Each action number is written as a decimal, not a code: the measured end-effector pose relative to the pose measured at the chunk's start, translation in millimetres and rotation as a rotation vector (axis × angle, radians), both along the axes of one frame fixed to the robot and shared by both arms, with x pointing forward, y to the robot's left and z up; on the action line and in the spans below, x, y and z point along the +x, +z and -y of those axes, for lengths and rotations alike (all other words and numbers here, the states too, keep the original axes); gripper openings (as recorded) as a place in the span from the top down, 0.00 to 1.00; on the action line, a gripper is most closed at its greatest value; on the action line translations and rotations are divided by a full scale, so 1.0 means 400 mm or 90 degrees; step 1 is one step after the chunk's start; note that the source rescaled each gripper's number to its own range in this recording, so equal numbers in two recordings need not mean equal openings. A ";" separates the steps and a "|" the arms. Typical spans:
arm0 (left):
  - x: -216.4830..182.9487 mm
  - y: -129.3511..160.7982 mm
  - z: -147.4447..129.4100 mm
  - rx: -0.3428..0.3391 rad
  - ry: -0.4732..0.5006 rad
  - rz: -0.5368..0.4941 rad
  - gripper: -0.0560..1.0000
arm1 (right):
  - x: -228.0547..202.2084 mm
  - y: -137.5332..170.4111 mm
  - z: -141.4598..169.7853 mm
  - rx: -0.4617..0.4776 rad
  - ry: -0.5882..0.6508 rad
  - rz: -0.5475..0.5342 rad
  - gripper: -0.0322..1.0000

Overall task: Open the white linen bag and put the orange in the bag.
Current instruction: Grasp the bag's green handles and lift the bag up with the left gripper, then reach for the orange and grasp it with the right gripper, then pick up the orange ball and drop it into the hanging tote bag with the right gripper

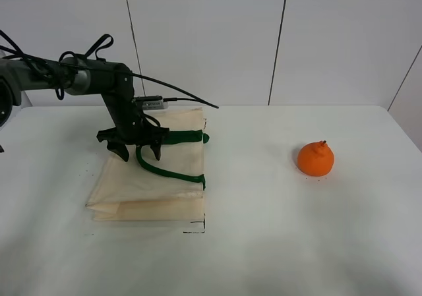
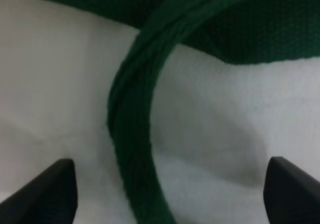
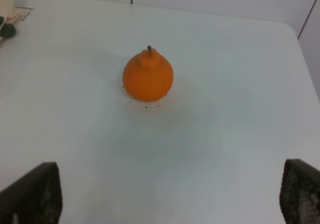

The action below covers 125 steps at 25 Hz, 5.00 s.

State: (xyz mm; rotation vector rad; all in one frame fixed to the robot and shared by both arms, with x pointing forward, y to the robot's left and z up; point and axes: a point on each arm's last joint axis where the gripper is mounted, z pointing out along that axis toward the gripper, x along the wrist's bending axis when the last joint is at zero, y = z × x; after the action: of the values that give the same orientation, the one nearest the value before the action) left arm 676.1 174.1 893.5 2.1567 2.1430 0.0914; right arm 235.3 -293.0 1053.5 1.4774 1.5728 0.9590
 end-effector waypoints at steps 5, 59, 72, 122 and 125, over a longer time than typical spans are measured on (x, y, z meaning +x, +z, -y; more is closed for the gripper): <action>0.006 -0.012 0.002 -0.003 0.000 0.011 0.05 | 0.000 0.000 0.000 0.000 0.000 0.000 0.00; -0.172 0.802 -0.014 -0.082 -0.081 0.360 0.94 | 0.815 0.039 0.025 0.045 0.010 -0.477 0.00; -0.172 0.802 -0.012 -0.088 -0.082 0.358 0.95 | 1.018 -0.220 -0.041 -0.002 0.062 -0.599 0.00; -0.173 0.802 -0.011 -0.088 -0.093 0.359 0.95 | 0.999 -0.007 -0.617 0.120 0.431 -0.398 0.96; -0.173 0.802 -0.011 -0.088 -0.093 0.359 0.95 | 1.011 -0.071 -0.664 0.158 0.432 -0.408 0.96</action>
State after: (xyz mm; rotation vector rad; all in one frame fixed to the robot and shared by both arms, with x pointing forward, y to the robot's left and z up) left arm 606.9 178.4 1214.3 1.9060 1.6234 0.4619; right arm 639.6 -27.4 1025.2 1.5293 2.6091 1.1377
